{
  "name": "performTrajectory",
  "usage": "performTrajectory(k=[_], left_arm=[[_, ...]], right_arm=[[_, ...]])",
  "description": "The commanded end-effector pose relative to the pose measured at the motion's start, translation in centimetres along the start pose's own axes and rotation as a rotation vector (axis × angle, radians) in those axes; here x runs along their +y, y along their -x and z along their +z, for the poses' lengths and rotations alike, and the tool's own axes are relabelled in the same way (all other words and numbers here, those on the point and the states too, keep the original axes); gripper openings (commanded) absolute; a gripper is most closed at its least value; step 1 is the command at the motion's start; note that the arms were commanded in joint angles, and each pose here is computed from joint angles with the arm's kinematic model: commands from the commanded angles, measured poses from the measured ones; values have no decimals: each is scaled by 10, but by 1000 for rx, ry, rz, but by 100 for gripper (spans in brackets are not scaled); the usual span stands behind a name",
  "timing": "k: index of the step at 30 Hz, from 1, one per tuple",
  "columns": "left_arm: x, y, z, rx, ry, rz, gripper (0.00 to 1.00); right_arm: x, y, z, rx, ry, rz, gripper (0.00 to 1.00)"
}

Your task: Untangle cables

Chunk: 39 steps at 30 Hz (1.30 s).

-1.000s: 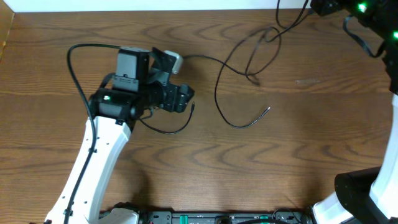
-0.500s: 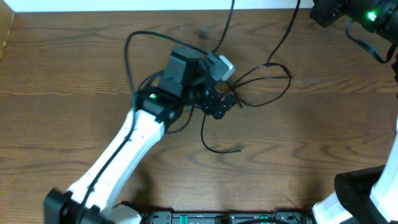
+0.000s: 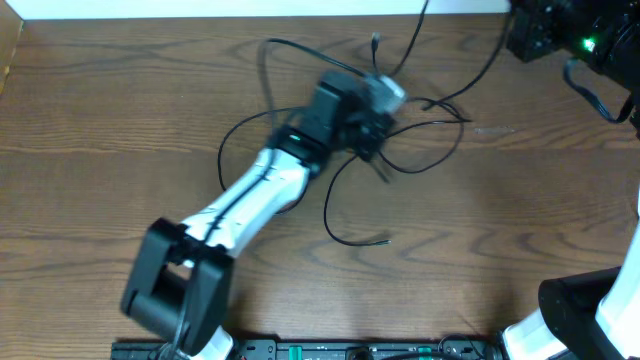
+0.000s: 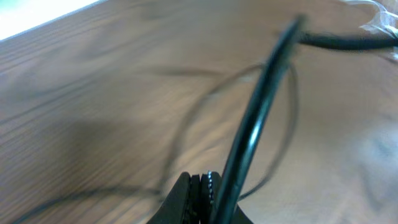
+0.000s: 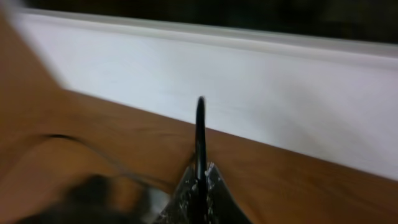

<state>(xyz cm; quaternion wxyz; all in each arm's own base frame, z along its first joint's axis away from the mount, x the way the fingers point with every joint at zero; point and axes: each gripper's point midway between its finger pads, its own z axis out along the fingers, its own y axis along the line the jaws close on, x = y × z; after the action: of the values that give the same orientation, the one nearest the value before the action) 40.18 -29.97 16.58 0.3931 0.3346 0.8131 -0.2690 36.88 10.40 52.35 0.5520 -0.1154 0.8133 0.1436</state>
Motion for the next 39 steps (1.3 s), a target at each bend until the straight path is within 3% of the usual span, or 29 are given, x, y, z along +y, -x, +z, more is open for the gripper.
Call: performTrajectory(k=[1,3,4,5,8,13,17,18,22,24,33,36,39], left_arm=[[77,39,-98,-120,245,-124,7],[133,41,-229,-220,488,-231,7],[140,40,-252,-245,534,-244,7],[151,38,-319,-321,673,-270,7],[152,32,-401,-421,860,-282,7],[126,27,-486,-544,1086,-263,7],[126,19,-516,-651,1149,-387,7],[127,18,-516,-664,1134,-404,7],[111,44,-498,-732,857,-356,7],[101,55,-496,-754,785,-310,7],[40,137,-548,-1051,458,-147,7],[36,149,-564,-1114,371,-168,5],[50,148,-572,-1129,316,-252,7]], right_arm=[[-88,2,-31,-26,-479,38,1],[-135,-4,-48,-17,-659,100,1],[-142,-6,-50,-14,-678,117,1],[-160,-12,-52,2,-723,147,1],[-175,-22,-49,35,-755,178,1],[-185,-38,-30,106,-756,198,1],[-173,-41,-17,121,-661,207,1],[-167,-41,-13,123,-617,211,1],[-95,-42,37,164,-106,173,1],[-80,-53,55,211,20,144,1],[-117,-168,151,590,32,265,1],[-93,-200,177,680,182,269,1],[-32,-233,206,766,416,206,1]])
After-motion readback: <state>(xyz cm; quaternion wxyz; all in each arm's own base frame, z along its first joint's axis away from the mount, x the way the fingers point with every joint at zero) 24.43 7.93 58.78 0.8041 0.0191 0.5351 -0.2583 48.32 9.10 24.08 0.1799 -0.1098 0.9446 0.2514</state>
